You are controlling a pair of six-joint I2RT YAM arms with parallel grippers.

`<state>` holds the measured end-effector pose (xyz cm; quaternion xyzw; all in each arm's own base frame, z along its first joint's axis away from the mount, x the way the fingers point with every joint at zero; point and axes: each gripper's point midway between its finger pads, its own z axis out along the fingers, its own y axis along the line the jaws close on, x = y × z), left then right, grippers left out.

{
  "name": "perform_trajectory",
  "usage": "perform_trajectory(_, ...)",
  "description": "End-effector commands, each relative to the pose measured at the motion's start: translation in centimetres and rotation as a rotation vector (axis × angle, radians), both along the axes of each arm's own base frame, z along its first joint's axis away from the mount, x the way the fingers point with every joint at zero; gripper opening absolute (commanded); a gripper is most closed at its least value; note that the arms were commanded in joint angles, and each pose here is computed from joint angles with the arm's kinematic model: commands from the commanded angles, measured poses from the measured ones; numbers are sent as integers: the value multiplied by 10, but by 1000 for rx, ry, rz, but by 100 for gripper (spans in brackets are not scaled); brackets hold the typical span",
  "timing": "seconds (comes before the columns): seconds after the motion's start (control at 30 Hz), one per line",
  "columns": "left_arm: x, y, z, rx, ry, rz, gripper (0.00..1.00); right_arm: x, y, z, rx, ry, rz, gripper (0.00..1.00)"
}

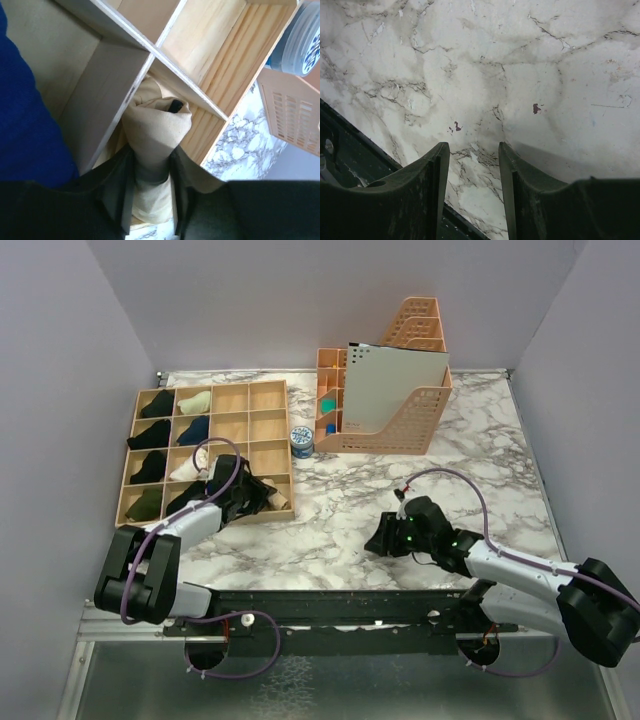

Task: Roll the underwear
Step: Place the underwear in the storage box.

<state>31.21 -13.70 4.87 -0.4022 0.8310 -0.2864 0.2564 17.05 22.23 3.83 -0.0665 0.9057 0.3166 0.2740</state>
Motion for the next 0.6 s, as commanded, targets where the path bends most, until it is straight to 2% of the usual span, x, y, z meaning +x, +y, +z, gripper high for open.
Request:
perform_trajectory(0.0, 0, 6, 0, 72, 39, 5, 44, 2, 7, 7, 23, -14, 16, 48)
perform_trajectory(0.17, -1, 8, 5, 101, 57, 11, 76, 3, 7, 8, 20, -15, 16, 48)
perform_trajectory(0.47, 3, 5, 41, 83, -24, -3, 82, 4, 5, 9, 10, -23, 11, 48)
perform_trajectory(0.57, 7, 2, 66, 85, -97, -28, 89, 5, 5, 11, 11, -29, 7, 48)
